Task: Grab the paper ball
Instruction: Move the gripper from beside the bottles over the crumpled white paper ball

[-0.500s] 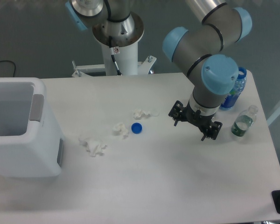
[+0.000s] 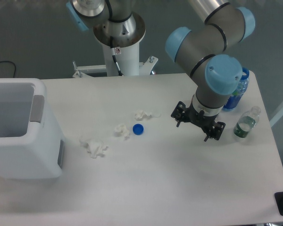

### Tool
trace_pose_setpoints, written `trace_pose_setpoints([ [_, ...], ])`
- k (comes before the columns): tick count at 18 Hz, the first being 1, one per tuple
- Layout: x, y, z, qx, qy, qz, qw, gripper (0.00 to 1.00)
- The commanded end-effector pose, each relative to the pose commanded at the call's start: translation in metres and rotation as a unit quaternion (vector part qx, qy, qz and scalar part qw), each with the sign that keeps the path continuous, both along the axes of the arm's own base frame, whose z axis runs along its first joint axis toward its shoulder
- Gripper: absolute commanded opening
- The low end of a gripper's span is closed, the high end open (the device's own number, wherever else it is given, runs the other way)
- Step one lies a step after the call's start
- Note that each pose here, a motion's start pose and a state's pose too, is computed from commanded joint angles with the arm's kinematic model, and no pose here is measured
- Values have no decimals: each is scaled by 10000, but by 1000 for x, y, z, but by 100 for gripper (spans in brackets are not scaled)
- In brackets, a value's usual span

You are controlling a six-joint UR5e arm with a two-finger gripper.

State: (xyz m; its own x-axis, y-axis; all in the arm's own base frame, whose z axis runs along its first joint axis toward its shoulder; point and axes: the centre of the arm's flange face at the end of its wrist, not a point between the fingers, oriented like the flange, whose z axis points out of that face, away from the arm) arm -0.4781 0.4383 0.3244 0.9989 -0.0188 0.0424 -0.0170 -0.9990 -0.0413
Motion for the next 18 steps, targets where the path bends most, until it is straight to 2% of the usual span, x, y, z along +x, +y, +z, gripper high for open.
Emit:
trace_pose_setpoints([
  [2,10,-4,-9,76,131,23,9999,100],
  [5,27,-6,-11,38,82,114,9999,100],
  [8,61,13,-11,-10,42,496,9988,100],
  [10,83,32,-13,-41,17,557,9984,100],
  [18,156,90,-35,-147,-134,91,9998,100],
])
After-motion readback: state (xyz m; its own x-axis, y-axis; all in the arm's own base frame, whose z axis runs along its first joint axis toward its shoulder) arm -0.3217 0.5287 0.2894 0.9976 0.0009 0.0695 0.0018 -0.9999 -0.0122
